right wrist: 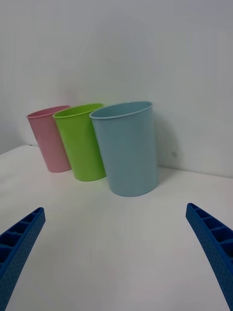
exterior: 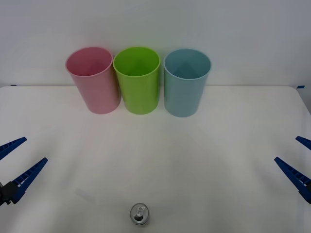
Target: Grasp the object on the table and drop it into the matching bin: aluminum can to the light blue bin, PET bottle to the pink bin.
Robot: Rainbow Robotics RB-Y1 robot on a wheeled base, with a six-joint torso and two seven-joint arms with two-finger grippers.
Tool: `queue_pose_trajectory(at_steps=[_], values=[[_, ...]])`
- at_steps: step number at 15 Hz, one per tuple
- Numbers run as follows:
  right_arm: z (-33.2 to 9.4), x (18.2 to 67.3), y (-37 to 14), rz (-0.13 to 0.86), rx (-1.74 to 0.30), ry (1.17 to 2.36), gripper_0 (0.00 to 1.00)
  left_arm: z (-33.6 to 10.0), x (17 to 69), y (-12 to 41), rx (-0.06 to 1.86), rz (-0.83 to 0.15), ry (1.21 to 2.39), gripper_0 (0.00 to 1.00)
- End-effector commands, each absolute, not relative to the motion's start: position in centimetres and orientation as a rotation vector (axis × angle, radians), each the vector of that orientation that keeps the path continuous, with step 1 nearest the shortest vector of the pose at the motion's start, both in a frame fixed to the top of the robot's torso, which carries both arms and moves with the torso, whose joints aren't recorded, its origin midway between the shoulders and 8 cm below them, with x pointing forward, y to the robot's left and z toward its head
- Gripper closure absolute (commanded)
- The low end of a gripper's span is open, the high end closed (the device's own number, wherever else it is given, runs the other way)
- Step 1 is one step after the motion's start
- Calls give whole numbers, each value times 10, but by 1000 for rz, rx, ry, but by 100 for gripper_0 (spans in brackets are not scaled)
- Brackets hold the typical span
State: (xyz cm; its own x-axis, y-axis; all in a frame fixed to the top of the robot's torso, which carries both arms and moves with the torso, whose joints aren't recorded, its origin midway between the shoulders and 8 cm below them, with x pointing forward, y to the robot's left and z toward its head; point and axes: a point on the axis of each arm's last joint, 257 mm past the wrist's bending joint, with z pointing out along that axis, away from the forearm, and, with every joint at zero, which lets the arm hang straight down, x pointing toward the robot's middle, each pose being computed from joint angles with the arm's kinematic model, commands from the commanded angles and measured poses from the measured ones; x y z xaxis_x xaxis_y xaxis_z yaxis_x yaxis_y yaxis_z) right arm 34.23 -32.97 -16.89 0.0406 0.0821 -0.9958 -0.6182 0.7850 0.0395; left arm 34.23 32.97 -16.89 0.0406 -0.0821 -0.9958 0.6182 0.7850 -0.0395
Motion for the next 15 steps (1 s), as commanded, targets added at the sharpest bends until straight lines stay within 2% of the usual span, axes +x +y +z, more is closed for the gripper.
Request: queue_pose_trajectory(at_steps=[1, 10, 15], values=[[-169, 342, -330, 567, -465, 1441, 0, -169, 342, 330, 465, -567, 1441, 0], [-182, 339, -299, 623, -531, 1443, 0, -169, 342, 330, 465, -567, 1441, 0], [-212, 330, -264, 677, -631, 1492, 0, -169, 342, 330, 465, -567, 1441, 0]])
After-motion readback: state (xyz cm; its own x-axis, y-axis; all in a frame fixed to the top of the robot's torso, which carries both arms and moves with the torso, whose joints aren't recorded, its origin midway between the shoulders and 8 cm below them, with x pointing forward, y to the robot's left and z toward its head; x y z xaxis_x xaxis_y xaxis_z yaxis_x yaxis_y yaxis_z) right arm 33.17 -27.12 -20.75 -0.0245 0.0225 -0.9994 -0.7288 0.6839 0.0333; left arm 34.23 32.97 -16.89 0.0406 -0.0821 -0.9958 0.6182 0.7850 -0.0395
